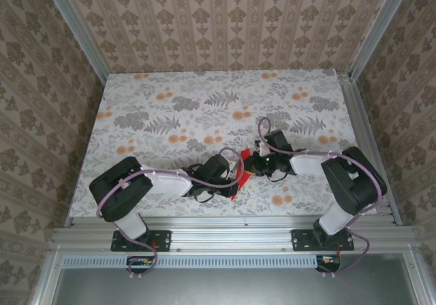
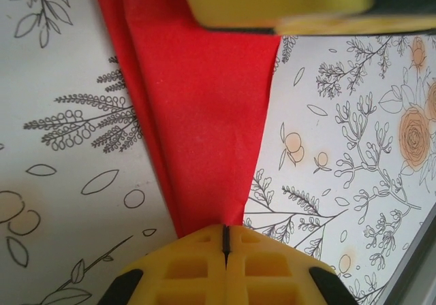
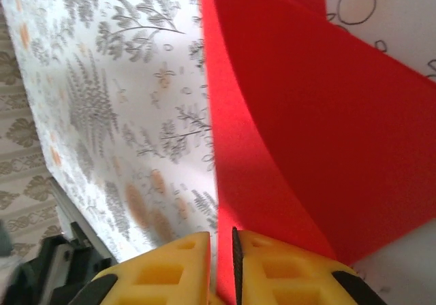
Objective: Fold a paper plane with a square sheet of paper (pick it up from the middle)
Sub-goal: Fold the wing for the fifth time at the center of the table, then move a paper plane to the center of the table.
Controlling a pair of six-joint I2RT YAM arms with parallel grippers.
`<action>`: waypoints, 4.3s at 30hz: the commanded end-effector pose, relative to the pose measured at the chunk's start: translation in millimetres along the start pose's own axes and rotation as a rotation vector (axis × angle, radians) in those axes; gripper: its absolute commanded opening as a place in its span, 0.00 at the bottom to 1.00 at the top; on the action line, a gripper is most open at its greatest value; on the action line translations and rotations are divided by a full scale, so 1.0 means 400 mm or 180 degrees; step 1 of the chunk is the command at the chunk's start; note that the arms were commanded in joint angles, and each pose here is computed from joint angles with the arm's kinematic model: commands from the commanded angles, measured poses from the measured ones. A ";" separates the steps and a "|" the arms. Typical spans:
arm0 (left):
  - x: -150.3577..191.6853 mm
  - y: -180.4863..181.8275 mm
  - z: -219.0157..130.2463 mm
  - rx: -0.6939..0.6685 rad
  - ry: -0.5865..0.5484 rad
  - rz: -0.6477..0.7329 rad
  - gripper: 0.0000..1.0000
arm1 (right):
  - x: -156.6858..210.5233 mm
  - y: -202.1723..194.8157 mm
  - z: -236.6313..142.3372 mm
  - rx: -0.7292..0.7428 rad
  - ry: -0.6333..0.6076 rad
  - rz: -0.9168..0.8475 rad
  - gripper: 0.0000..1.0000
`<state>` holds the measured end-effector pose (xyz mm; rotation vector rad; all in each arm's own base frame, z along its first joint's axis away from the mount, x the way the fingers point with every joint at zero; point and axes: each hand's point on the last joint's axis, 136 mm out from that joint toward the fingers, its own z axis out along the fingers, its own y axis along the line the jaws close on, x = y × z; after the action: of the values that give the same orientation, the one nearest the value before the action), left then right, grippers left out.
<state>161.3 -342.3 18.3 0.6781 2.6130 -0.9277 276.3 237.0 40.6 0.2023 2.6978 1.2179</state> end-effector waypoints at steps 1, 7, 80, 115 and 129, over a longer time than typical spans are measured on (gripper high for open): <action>0.143 0.140 -0.001 -0.0697 0.0557 0.0013 0.00 | 0.008 0.036 -0.026 -0.0229 -0.0073 0.0213 0.20; 0.142 0.137 0.000 -0.0672 0.0556 0.0100 0.00 | 0.008 0.081 -0.009 -0.0485 -0.0259 0.0465 0.14; 0.192 0.123 -0.081 -0.0615 0.0714 0.0262 0.03 | -0.350 -0.097 -0.004 0.0426 -0.0731 0.0388 0.15; -0.005 0.057 -0.108 -0.0609 0.0369 0.0378 0.12 | 0.032 0.003 -0.058 -0.0175 -0.0177 0.0242 0.45; -0.003 0.079 -0.136 -0.0348 0.0204 0.0056 0.03 | 0.106 0.072 0.031 -0.0223 0.0018 0.0244 0.49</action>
<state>174.7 -283.5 36.3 0.7478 2.6985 -0.6805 234.3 266.1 48.3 0.2643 2.6859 1.3371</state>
